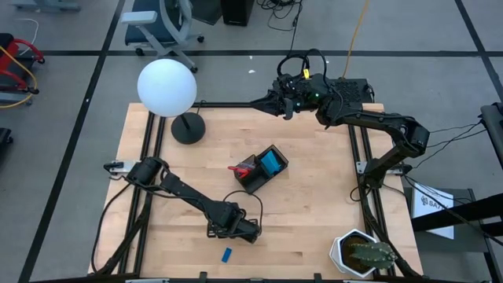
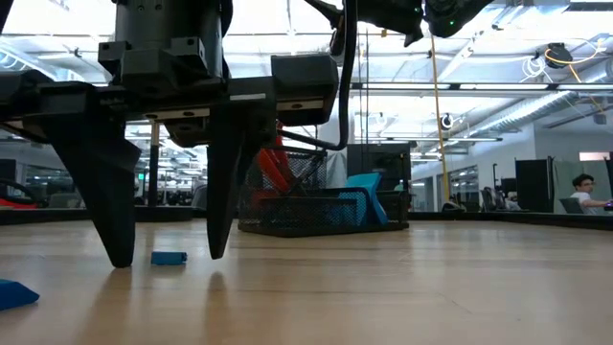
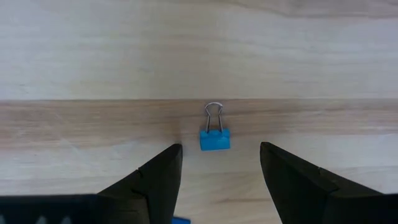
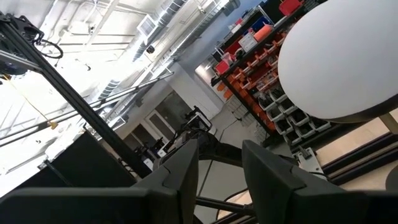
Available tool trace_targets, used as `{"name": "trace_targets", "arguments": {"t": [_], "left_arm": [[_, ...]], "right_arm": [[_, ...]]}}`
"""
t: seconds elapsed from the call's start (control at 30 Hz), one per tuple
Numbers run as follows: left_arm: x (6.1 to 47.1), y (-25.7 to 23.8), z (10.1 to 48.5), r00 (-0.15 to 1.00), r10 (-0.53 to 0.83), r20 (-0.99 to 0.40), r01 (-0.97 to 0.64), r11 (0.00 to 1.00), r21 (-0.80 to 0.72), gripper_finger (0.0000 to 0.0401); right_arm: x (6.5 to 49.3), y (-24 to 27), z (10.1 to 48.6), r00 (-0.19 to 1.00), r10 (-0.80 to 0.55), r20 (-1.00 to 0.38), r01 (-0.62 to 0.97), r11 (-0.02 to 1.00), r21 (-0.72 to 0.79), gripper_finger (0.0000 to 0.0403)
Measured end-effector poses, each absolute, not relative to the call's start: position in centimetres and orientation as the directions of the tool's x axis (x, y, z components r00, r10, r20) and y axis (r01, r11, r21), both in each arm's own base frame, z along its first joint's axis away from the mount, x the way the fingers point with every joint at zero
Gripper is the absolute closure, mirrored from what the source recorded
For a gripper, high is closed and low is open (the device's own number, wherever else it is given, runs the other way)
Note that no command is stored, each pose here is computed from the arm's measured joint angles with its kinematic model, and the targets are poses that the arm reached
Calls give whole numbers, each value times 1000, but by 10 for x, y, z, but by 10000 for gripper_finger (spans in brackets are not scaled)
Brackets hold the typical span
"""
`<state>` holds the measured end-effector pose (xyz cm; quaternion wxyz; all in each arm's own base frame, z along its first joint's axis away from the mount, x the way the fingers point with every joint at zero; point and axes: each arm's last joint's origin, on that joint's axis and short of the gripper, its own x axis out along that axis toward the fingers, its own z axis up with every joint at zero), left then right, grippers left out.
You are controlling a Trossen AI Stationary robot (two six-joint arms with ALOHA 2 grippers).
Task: Pick and place office supplies into organizer
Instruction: Put the blue paper clip into the desk organizer
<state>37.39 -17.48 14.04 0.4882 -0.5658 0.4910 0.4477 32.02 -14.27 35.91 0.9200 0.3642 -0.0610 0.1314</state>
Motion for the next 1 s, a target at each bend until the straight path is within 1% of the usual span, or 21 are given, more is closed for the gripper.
{"name": "trace_targets", "arguments": {"t": [0.4,0.6,0.7,0.77,0.87,1.0], "left_arm": [[371,-169,139,64,-102,-993,-998,-29,-62,176],[373,-163,139,51,-134,-990,-999,-23,-48,176],[375,-164,139,67,-148,-987,-998,-25,-64,176],[376,-165,133,58,-153,-987,-998,-33,-54,176],[378,-167,128,43,-195,-980,-999,-32,-38,176],[378,-171,126,53,-214,-975,-998,-26,-48,176]], "right_arm": [[320,-143,359,958,197,208,-286,700,654,287],[320,-143,359,958,197,208,-286,700,654,287],[320,-143,359,958,197,208,-286,700,654,287],[320,-143,359,958,197,208,-286,700,654,287],[320,-143,359,958,197,208,-286,700,654,287],[320,-143,359,958,197,208,-286,700,654,287]]}}
